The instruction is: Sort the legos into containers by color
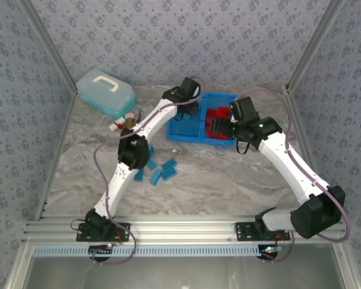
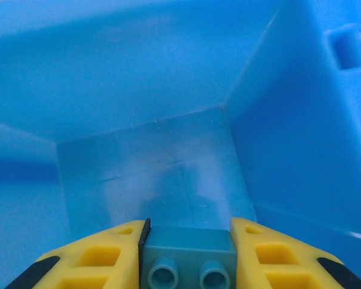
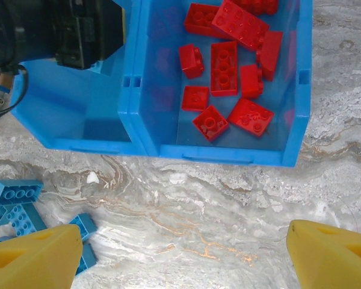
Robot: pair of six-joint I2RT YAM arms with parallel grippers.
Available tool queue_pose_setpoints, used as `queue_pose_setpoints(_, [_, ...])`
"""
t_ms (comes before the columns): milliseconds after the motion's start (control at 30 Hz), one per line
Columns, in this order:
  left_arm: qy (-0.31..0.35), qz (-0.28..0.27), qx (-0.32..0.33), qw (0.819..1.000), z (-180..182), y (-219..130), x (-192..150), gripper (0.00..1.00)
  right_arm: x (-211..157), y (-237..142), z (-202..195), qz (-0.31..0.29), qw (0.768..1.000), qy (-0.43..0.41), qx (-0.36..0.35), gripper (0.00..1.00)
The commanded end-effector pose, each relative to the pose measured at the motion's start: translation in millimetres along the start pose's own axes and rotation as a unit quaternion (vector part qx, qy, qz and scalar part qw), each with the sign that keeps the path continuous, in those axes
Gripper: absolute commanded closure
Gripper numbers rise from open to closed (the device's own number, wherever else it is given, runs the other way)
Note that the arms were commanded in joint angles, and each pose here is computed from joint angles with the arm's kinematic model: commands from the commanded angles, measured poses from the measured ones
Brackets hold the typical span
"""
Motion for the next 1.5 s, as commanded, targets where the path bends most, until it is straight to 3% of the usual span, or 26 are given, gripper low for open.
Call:
queue_pose_setpoints(0, [-0.024, -0.033, -0.008, 0.999, -4.9, -7.4, 17.1, 0.48, 2.6, -15.4, 2.0, -0.009, 1.000, 0.003, -0.002, 0.09])
queue_pose_setpoints(100, [-0.004, -0.054, -0.017, 0.998, -12.4, -27.1, 30.5, 0.28, 3.8, -21.2, 3.6, -0.013, 1.000, -0.002, 0.000, 0.09])
queue_pose_setpoints(133, [0.006, -0.063, -0.020, 0.998, -14.7, -36.5, 35.8, 0.26, 3.8, -23.1, 4.0, -0.014, 1.000, -0.003, 0.001, 0.09])
queue_pose_setpoints(367, [0.074, -0.094, -0.052, 0.991, -25.8, -136.7, 56.8, 0.27, 6.7, -32.1, 3.8, -0.029, 1.000, -0.005, 0.001, 0.09])
queue_pose_setpoints(500, [0.136, -0.082, -0.095, 0.983, -35.0, -198.4, 26.8, 0.27, 3.0, -27.6, 5.7, -0.023, 1.000, -0.006, 0.010, 0.08])
queue_pose_setpoints(667, [0.163, -0.043, -0.077, 0.983, -12.9, -228.5, -48.3, 0.26, -2.3, -19.9, 7.8, -0.015, 1.000, -0.014, 0.021, 0.08])
queue_pose_setpoints(833, [0.123, 0.002, 0.000, 0.992, 37.0, -236.2, -118.5, 0.26, -5.8, -16.1, 11.6, -0.010, 0.999, -0.026, 0.026, 0.08])
queue_pose_setpoints(967, [0.043, 0.022, -0.028, 0.998, 62.0, -223.1, -158.8, 0.23, -6.6, -11.6, 14.1, -0.002, 0.999, -0.030, 0.028, 0.07])
queue_pose_setpoints(1100, [-0.030, 0.038, -0.067, 0.997, 77.7, -197.5, -177.0, 0.09, -8.3, -7.4, 15.5, 0.005, 0.999, -0.034, 0.027, 0.07])
queue_pose_setpoints(1200, [-0.047, 0.046, -0.071, 0.995, 85.7, -180.6, -181.7, 0.07, -9.5, -5.9, 16.6, 0.008, 0.999, -0.034, 0.027, 0.07])
queue_pose_setpoints(1333, [-0.039, 0.063, -0.062, 0.995, 90.9, -159.2, -185.6, 0.10, -10.1, -6.2, 16.9, 0.008, 0.999, -0.034, 0.025, 0.07])
queue_pose_setpoints(1467, [-0.029, 0.082, -0.046, 0.995, 96.1, -134.6, -189.5, 0.29, -10.3, -6.4, 16.9, 0.008, 0.999, -0.033, 0.024, 0.07])
Point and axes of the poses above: each hand's point on the last joint's axis, 136 mm out from that joint toward the fingers, its own y axis out along the fingers, its own z axis along the line the jaws close on, x = y × z, the point moved 4 cm from there along -y, back along the fingers, and after that the axes turned 5 degrees about y, right-handed, at the moved point
